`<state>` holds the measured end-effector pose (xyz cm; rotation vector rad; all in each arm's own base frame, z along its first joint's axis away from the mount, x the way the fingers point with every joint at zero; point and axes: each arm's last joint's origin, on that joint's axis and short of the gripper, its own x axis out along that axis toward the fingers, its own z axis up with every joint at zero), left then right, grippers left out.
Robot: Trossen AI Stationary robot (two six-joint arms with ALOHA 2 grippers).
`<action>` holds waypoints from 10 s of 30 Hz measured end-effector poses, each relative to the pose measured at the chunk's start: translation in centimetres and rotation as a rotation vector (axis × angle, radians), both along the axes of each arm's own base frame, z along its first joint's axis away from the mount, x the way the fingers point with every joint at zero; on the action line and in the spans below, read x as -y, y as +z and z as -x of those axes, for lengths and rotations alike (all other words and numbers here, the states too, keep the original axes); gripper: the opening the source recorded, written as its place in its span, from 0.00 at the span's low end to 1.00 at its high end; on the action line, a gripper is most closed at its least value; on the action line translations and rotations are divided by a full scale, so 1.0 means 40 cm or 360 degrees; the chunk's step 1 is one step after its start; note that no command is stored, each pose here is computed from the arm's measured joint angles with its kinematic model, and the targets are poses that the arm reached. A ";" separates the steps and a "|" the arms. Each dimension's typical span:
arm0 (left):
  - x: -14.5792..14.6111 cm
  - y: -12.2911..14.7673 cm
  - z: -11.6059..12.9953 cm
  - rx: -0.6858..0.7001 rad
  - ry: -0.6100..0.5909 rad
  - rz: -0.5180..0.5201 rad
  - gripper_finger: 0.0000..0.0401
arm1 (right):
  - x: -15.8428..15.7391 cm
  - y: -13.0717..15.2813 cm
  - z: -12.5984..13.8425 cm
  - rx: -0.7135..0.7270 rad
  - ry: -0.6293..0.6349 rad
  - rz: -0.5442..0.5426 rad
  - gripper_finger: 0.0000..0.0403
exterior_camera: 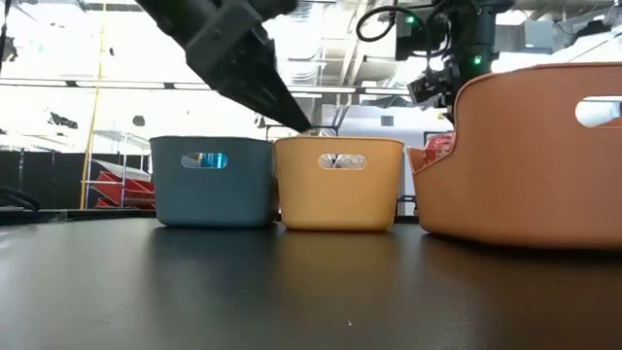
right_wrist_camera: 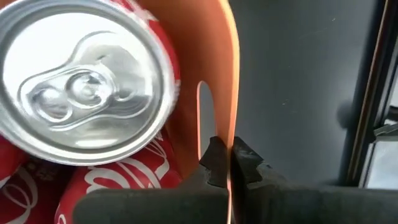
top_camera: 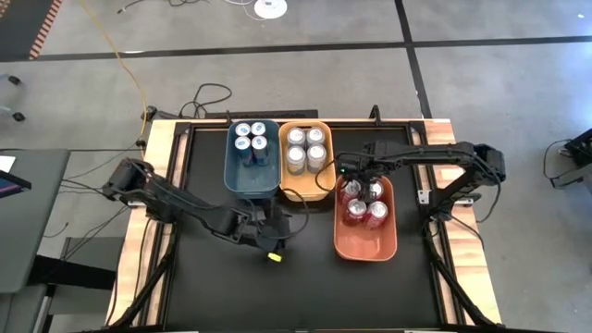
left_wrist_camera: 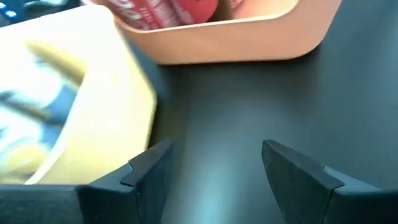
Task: Sort soda cans
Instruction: Move the orange bin to the right of the yellow bin, then return to Home Position
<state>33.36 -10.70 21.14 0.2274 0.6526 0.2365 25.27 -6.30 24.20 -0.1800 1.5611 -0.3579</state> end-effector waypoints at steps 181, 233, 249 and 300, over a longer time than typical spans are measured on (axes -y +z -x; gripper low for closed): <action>-0.271 0.024 0.466 0.1194 -0.0194 0.0098 0.00 | -0.204 0.014 0.341 0.2687 0.0782 0.0065 0.00; -0.299 -0.072 0.525 0.1222 -0.0084 0.0172 0.00 | -0.155 -0.097 0.404 0.2785 0.0431 -0.0098 0.00; -0.298 -0.073 0.531 0.1215 -0.0152 0.0226 0.00 | -0.150 -0.139 0.391 0.2826 0.0408 -0.0127 0.00; -0.304 -0.104 0.594 0.1147 -0.0046 0.0262 0.00 | -0.152 -0.181 0.389 0.2567 0.0427 -0.0150 0.00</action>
